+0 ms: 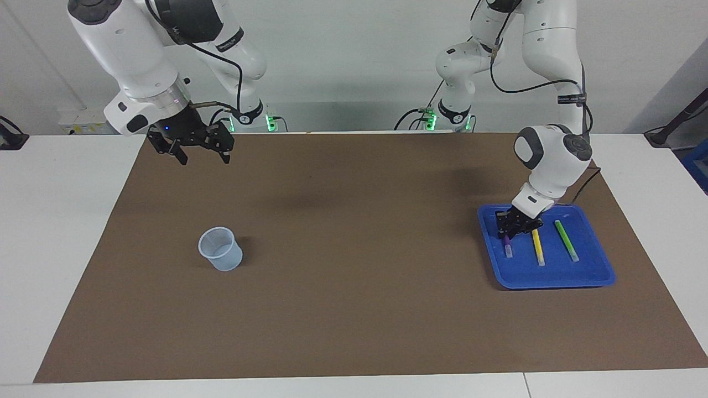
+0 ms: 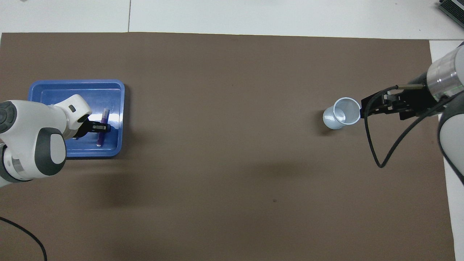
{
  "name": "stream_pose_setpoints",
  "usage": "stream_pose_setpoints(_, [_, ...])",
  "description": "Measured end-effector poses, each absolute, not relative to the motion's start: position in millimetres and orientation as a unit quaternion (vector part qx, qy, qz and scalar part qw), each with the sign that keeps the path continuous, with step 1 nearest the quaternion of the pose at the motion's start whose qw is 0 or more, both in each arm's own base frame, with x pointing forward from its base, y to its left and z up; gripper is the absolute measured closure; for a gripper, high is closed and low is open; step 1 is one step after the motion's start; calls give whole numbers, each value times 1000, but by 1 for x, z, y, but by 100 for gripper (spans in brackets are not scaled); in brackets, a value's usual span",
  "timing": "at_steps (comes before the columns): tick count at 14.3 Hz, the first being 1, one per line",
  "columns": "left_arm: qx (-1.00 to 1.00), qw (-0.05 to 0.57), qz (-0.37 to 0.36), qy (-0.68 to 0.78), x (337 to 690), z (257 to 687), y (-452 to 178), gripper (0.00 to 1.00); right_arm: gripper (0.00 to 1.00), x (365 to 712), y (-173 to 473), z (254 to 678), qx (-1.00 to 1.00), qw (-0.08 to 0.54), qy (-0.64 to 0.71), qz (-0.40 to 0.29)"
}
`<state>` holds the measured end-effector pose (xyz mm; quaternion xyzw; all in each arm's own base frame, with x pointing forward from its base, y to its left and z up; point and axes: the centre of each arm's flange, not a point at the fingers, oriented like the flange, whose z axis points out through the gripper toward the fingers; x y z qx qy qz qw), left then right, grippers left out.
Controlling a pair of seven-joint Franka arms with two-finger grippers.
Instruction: Right arm passes pens to left for tray arrangement
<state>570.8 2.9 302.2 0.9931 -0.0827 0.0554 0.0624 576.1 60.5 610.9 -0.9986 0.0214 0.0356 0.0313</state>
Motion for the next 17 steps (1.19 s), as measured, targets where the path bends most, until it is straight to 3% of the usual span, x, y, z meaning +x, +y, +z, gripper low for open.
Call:
stream_pose_setpoints(5, [993,65,45,-83,572,306,3,2,0,576,63,611,-999,31,19,35])
stream_pose_setpoints(17, [992,68,39,-95,618,441,1,0,0,578,22,615,-997,9,66,27])
